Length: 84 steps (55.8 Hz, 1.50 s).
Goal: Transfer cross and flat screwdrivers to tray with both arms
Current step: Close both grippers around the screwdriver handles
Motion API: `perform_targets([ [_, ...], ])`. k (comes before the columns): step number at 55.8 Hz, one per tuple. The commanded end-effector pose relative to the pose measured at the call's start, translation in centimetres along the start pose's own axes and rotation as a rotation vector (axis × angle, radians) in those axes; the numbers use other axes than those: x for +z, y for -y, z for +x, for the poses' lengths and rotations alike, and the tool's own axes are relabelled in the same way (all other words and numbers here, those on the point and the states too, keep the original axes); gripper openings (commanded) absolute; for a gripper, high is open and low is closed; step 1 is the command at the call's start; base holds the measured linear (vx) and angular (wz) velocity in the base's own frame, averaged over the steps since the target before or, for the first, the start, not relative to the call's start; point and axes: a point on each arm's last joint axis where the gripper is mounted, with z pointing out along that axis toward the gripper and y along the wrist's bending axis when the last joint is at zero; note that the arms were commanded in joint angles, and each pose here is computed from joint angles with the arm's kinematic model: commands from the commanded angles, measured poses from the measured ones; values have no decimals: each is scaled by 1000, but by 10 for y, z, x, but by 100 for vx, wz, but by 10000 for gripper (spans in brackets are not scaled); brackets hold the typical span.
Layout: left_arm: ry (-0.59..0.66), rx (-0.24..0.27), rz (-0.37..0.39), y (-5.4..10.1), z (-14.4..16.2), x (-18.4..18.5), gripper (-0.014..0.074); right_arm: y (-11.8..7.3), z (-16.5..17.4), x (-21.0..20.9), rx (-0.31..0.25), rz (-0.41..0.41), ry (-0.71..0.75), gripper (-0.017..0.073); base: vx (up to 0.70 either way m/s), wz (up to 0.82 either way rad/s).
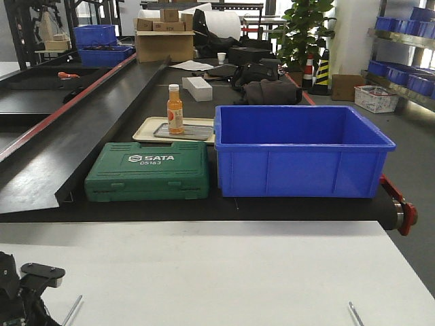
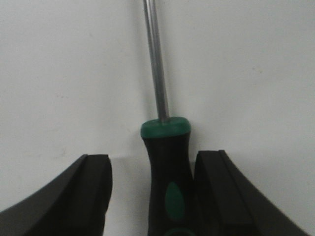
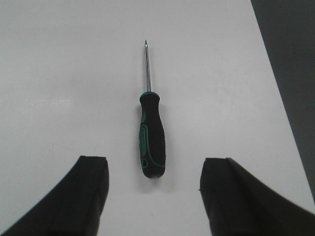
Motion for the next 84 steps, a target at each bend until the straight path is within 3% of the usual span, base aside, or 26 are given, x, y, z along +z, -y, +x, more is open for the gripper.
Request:
perform_targets([
  [1, 97, 0, -14, -1, -13, -19, 494, 0, -15, -1, 5, 6, 7, 493, 0, 0],
  [13, 78, -15, 2, 0, -12, -10, 492, 0, -53, 23, 9, 32, -180, 493, 0, 0],
  [22, 77, -29, 12, 0, -12, -8, 492, -2, -86, 61, -28, 33, -249, 493, 0, 0],
  [33, 78, -32, 15, 1, -12, -8, 492, -3, -97, 117, -87, 27, -365, 493, 0, 0],
  [54, 74, -32, 16, 1, -12, -8, 492, -6, -88, 190, -154, 2, -487, 493, 0, 0],
  [76, 75, -32, 15, 1, -12, -8, 492, -7, -63, 221, -154, -8, -549, 489, 0, 0],
  [84, 75, -32, 15, 1, -12, -8, 492, -7, -58, 222, -140, -11, -580, 434, 0, 0],
])
